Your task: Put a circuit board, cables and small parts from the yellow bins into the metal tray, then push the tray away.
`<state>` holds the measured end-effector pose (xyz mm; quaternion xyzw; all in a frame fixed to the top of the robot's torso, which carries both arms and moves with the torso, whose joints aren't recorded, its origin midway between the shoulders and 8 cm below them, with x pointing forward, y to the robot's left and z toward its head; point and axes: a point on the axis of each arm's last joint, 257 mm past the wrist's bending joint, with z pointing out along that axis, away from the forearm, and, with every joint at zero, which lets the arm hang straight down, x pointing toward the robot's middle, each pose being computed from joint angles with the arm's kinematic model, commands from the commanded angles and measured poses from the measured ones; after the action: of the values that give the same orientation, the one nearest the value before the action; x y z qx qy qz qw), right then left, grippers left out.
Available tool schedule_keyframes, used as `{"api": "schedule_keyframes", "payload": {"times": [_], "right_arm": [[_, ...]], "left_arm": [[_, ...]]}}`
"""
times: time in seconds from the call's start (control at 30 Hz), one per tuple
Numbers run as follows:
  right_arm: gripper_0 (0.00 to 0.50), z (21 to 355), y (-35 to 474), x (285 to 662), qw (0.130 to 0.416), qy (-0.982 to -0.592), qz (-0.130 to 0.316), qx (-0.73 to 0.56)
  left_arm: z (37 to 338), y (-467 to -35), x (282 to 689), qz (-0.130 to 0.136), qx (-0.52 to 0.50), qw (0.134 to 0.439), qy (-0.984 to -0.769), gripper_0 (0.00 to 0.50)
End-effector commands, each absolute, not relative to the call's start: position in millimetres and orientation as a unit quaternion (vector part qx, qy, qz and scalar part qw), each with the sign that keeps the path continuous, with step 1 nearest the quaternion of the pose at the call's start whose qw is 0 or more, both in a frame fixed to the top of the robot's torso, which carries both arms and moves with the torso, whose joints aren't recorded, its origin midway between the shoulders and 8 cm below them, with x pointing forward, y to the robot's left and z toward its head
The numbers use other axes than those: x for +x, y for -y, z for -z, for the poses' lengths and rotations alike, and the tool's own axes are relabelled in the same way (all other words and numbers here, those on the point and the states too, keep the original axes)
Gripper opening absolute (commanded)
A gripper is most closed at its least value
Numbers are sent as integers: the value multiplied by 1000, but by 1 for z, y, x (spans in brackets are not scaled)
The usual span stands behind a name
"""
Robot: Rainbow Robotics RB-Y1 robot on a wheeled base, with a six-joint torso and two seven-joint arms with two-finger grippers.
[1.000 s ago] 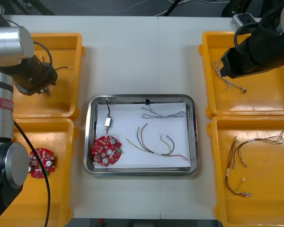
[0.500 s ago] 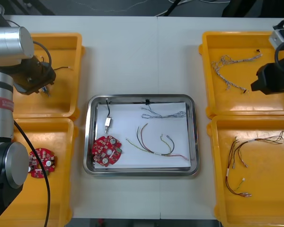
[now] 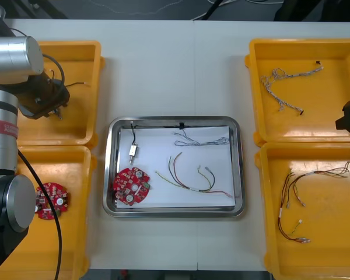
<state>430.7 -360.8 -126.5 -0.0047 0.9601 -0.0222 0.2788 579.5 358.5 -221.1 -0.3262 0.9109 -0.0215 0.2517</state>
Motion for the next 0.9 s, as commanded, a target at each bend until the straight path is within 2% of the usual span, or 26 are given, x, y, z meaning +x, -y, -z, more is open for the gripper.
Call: {"api": "schedule_keyframes", "payload": {"times": [0.03, 0.07, 0.13, 0.2, 0.23, 0.53, 0.9], "right_arm": [[500, 115, 389, 417, 292, -955, 39, 26], [500, 116, 391, 415, 292, -955, 39, 29], [500, 117, 394, 411, 292, -955, 39, 34], [500, 120, 398, 406, 290, -955, 39, 39], [500, 121, 399, 404, 289, -956, 39, 40], [500, 131, 411, 387, 280, -957, 42, 58], [500, 141, 409, 379, 268, -961, 32, 61]], "left_arm": [[196, -342, 597, 35, -295, 275, -914, 500], [195, -343, 597, 35, -294, 276, -914, 497], [196, -341, 597, 36, -293, 275, -915, 300], [196, -340, 597, 37, -294, 275, -915, 76], [196, -340, 597, 37, -295, 275, -914, 4], [195, -340, 596, 38, -295, 274, -915, 0], [162, -341, 571, 35, -290, 254, -922, 0]]}}
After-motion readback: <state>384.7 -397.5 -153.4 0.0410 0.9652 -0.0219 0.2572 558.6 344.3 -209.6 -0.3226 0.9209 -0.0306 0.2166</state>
